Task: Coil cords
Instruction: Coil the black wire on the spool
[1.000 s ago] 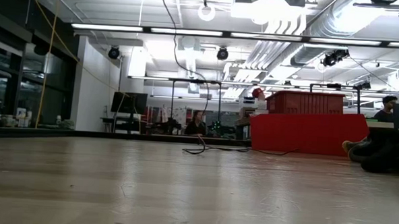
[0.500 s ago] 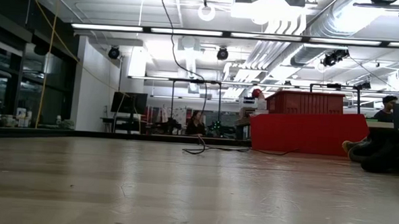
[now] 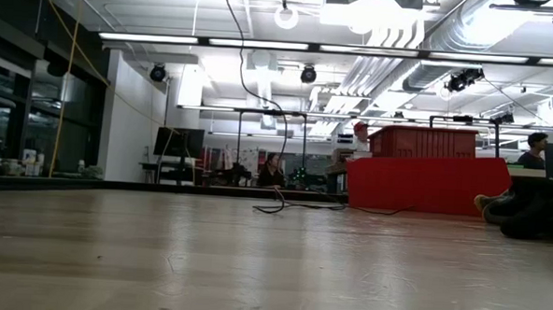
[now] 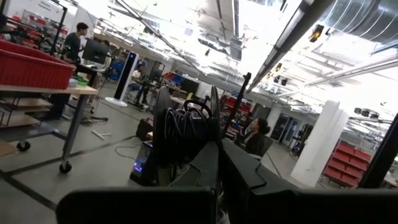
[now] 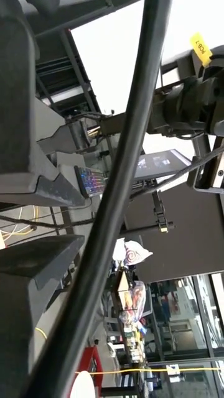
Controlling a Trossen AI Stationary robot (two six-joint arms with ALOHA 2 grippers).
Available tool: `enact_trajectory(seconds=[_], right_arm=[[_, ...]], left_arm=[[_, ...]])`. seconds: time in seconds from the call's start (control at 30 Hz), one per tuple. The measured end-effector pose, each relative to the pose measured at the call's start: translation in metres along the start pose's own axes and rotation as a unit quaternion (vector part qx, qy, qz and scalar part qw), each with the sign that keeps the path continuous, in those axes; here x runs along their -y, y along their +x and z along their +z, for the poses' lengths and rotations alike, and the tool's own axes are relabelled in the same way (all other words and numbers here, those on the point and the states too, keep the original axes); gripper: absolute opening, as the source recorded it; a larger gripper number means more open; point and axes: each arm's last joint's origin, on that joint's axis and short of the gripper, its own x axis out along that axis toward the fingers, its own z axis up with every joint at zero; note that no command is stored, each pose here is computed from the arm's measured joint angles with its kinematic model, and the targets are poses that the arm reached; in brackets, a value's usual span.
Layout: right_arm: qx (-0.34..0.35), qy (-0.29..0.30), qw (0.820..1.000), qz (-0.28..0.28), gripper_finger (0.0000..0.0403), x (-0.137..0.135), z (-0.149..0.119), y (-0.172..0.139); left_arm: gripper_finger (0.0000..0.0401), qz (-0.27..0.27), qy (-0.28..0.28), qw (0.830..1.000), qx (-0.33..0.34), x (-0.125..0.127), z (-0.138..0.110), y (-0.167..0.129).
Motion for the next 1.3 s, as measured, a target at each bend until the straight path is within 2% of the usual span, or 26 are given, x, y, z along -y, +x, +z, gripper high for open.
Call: enact_trajectory(seconds=[0.4, 0.67, 0.8, 1.03, 1.17, 1.3], right_arm=[[-0.004, 0.0, 1.0, 0.002, 0.007, 0.0, -0.001, 0.0], [-0.003, 0.0, 1.0, 0.006, 0.0029, 0.0, 0.0, 0.0], [0.001, -0.004, 1.0, 0.02, 0.0004, -0.008, -0.001, 0.0], [0.058, -0.012, 0.995, 0.078, 0.0001, -0.047, 0.002, 0.002], [0.088, -0.016, 0.993, 0.079, 0.0, -0.058, 0.002, 0.003], [0.109, -0.015, 0.99, 0.084, 0.0, -0.06, 0.005, 0.002]], left_arm=[[0.0, -0.003, -0.002, 1.0, 0.007, 0.0, 0.0, 0.003], [0.0, -0.002, -0.002, 1.0, 0.007, 0.0, 0.0, 0.003], [0.0, 0.016, -0.007, 1.0, 0.014, -0.001, 0.001, 0.003], [0.0, 0.008, -0.124, 0.991, 0.041, -0.003, -0.003, 0.024], [0.0, 0.004, -0.22, 0.975, 0.029, -0.004, -0.008, 0.031], [0.0, 0.017, -0.314, 0.949, -0.008, -0.007, -0.017, 0.035]])
